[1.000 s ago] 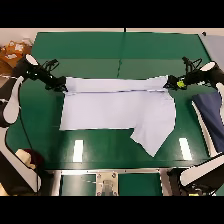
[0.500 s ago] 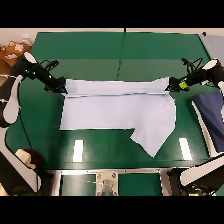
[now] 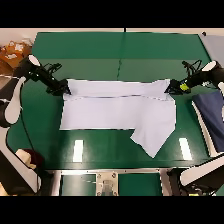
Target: Fold the shirts.
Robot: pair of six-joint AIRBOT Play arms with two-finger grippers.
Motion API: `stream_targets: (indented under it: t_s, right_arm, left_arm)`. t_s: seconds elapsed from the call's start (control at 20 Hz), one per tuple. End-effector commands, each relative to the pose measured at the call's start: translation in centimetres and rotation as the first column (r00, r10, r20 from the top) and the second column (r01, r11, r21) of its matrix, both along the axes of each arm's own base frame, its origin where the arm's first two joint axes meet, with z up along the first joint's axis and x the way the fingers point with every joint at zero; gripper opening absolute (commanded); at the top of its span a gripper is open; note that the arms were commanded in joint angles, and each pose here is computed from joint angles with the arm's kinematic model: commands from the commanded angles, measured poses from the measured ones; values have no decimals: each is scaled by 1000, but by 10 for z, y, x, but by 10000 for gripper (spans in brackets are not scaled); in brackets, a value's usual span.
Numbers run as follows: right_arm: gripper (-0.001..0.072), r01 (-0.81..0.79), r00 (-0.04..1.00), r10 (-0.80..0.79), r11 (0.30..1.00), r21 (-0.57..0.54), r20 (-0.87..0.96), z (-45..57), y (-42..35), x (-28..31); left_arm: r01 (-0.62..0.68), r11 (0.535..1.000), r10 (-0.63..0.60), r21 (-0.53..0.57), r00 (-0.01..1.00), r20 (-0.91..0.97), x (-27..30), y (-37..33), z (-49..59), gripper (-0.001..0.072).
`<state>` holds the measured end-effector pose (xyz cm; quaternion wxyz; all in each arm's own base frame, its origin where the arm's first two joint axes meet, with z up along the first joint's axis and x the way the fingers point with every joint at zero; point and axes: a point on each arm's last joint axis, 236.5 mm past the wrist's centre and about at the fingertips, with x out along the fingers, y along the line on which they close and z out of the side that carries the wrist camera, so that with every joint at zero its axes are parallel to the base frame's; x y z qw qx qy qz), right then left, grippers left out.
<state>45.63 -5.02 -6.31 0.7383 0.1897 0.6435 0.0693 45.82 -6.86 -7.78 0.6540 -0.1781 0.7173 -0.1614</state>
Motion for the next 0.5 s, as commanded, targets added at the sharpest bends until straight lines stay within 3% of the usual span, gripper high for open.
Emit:
stream_targets:
  t_s: [0.0,0.2,0.4,0.45]
  right_arm:
    - [20,28,996,-28,1000,-1,-90,21,-7,-21]
    - [17,48,995,-49,999,-7,-83,47,0,-50]
    - [40,71,995,-72,997,-18,-62,62,11,-89]
    - [222,91,994,-92,996,-17,-61,60,13,-94]
  left_arm:
    - [10,1000,-11,-9,992,-122,-25,3,15,19]
    - [85,996,-78,31,980,-183,-53,6,43,19]
    - [77,985,-74,156,997,-28,-53,24,83,20]
    - [51,985,-59,164,997,45,-39,24,85,22]
